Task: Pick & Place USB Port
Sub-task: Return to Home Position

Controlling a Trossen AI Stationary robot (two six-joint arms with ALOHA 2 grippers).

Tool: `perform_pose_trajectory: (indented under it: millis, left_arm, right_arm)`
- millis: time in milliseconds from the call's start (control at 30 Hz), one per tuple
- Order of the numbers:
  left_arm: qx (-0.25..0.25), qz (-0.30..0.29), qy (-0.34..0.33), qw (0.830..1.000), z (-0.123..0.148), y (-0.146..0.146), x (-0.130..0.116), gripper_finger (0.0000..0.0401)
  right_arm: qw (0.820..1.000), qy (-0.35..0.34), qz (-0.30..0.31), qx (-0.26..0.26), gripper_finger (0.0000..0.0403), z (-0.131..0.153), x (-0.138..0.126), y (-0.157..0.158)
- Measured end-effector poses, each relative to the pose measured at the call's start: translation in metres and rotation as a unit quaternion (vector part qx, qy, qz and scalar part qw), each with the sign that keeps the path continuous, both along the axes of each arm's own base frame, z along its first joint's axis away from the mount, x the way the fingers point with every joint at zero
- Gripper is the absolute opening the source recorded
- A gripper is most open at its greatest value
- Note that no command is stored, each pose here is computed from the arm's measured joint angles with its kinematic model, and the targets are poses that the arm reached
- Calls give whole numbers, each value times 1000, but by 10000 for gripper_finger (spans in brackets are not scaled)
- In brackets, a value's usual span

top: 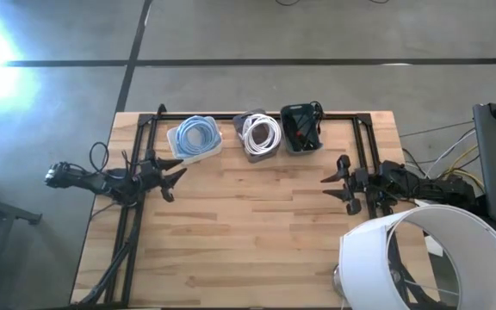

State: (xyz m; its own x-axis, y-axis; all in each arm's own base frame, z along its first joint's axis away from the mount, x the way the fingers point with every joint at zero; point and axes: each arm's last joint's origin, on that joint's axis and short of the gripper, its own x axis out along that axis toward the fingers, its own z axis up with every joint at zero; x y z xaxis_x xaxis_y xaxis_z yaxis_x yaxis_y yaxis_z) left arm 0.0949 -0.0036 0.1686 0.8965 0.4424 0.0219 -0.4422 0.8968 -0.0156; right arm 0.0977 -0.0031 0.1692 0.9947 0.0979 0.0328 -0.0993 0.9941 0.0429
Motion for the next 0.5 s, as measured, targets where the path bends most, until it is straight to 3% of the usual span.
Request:
perform_pose_trajectory:
  millis: [500]
  left_arm:
    - [0, 0, 1, 1000, -1, 0, 0, 163]
  right_arm:
    - [1000, 0, 0, -2, 150, 0, 0, 0]
